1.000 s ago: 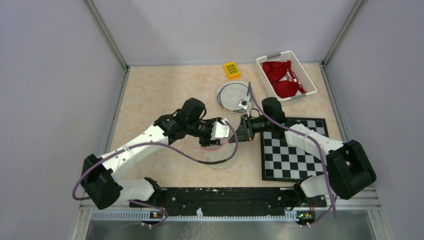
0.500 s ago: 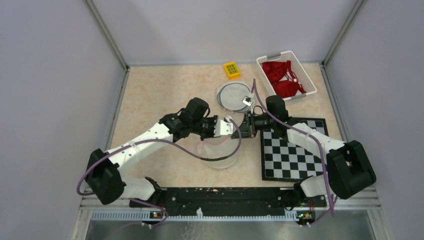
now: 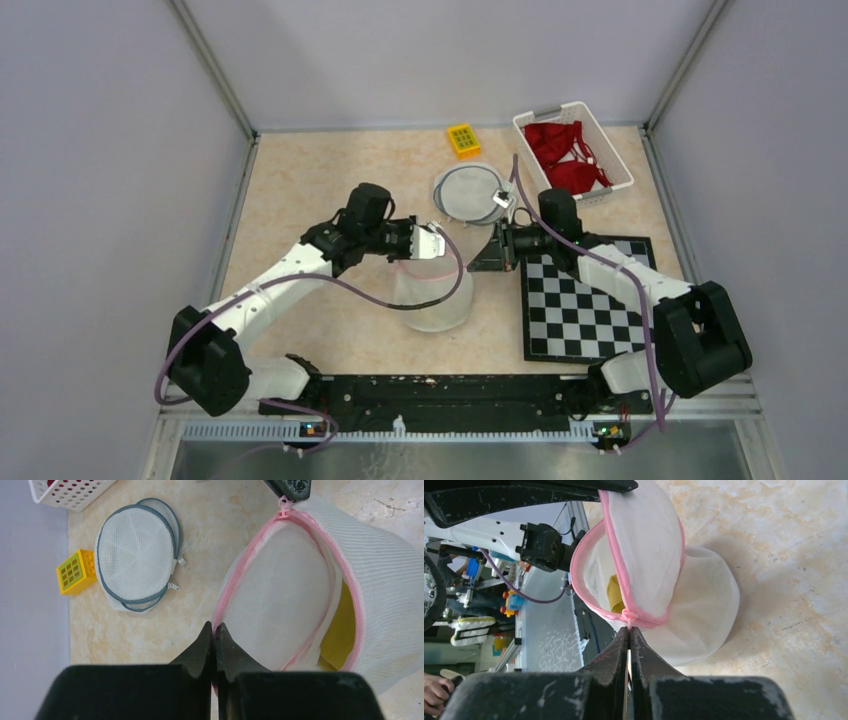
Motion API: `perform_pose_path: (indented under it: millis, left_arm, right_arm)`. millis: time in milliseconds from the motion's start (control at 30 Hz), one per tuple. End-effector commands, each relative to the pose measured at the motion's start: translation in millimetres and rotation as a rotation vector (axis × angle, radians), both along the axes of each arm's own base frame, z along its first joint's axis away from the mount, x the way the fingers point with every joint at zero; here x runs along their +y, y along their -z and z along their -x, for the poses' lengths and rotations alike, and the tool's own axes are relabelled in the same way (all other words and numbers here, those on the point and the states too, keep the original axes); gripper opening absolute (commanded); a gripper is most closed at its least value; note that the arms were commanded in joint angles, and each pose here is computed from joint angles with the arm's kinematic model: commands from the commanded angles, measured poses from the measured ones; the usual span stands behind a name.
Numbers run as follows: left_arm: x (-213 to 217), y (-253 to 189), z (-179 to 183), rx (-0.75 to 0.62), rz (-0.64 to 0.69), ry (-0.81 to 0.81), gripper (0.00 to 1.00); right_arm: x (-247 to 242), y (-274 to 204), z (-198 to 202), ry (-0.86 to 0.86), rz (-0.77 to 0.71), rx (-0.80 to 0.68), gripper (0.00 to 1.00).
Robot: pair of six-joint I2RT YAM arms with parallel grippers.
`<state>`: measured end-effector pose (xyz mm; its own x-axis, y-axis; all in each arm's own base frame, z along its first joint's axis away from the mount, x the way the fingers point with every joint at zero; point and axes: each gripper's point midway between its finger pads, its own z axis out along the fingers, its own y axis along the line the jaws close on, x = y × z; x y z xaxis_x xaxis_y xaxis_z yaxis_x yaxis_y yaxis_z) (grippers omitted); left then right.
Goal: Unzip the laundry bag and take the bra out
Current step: Unzip the laundry bag at the center of the board.
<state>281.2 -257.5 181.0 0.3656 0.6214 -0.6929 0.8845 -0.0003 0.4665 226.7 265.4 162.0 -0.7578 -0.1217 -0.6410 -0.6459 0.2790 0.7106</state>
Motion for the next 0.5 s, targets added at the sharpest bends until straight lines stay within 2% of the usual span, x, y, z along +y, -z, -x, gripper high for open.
perform_pose_path:
  millis: [0, 67, 167, 300, 467]
  left_arm:
    - [-5.6, -32.2, 8.8, -0.081, 0.078, 0.084, 0.09]
    - [-8.8, -41.9, 17.8, -0.078, 0.106, 0.103, 0.3]
    - [-12.0, -49.5, 30.1, -0.075, 0.106, 0.119, 0.51]
    - [-18.7, -56.0, 49.1, 0.015, 0.098, 0.131, 0.61]
    - [-37.2, -63.1, 77.5, 0.168, 0.114, 0.148, 0.62]
  right_arm:
    - [9.7, -18.3, 7.5, -0.051, -0.053, -0.032, 0.0]
    - [13.4, -19.7, 13.0, -0.067, -0.06, -0.025, 0.0]
    - [18.1, -21.6, 19.4, -0.085, -0.068, -0.018, 0.0]
    - [20.6, -24.3, 21.1, -0.091, -0.073, -0.014, 0.0]
    - [23.3, -24.4, 23.8, -0.101, -0.074, -0.013, 0.0]
